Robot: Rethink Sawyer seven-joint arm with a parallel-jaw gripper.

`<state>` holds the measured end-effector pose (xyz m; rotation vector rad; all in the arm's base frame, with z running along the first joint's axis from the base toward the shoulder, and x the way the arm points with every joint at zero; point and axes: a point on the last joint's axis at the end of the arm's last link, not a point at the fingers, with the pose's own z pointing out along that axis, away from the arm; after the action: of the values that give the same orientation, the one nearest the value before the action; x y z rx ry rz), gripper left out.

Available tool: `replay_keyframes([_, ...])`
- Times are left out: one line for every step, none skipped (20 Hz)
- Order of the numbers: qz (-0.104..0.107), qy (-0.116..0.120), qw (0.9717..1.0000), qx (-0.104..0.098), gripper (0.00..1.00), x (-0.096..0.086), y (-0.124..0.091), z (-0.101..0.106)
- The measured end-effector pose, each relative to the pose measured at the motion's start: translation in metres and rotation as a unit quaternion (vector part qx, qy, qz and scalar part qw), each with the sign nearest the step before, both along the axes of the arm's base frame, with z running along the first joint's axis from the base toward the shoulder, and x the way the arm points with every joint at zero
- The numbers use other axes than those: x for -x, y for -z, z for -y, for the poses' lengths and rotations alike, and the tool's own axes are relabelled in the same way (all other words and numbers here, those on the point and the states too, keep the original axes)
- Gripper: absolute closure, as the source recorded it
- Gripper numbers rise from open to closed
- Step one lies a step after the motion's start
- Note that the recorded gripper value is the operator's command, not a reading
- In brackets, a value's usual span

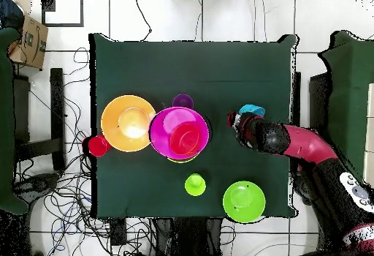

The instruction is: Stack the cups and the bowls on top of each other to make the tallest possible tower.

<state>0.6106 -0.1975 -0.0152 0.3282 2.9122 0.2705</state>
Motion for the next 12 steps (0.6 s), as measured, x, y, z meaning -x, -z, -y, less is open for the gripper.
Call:
replay_keyframes([0.001, -0.001, 1.0000, 0.000, 0.00, 0.000, 0.002, -0.002])
replay_keyframes([0.001, -0.001, 1.0000, 0.000, 0.00, 0.001, 0.004, -0.004])
replay_keyframes([0.003, -0.002, 1.0000, 0.000, 0.00, 0.001, 0.007, -0.007])
replay_keyframes([0.006, -0.003, 1.0000, 0.001, 0.00, 0.002, 0.013, -0.012])
replay_keyframes([0.007, -0.004, 1.0000, 0.002, 0.00, 0.003, 0.016, -0.014])
replay_keyframes([0.009, -0.005, 0.9999, 0.004, 0.00, 0.004, 0.019, -0.016])
replay_keyframes([0.010, -0.007, 0.9999, 0.006, 0.00, 0.005, 0.022, -0.018])
replay_keyframes([0.012, -0.008, 0.9999, 0.007, 0.00, 0.005, 0.024, -0.019])
replay_keyframes([0.014, -0.010, 0.9998, 0.010, 0.00, 0.006, 0.027, -0.021])
replay_keyframes([0.018, -0.015, 0.9996, 0.017, 0.00, 0.008, 0.033, -0.023])
replay_keyframes([0.026, -0.029, 0.9985, 0.039, 1.00, 0.011, 0.044, -0.024])
replay_keyframes([0.028, -0.031, 0.9982, 0.044, 1.00, 0.011, 0.043, -0.023])
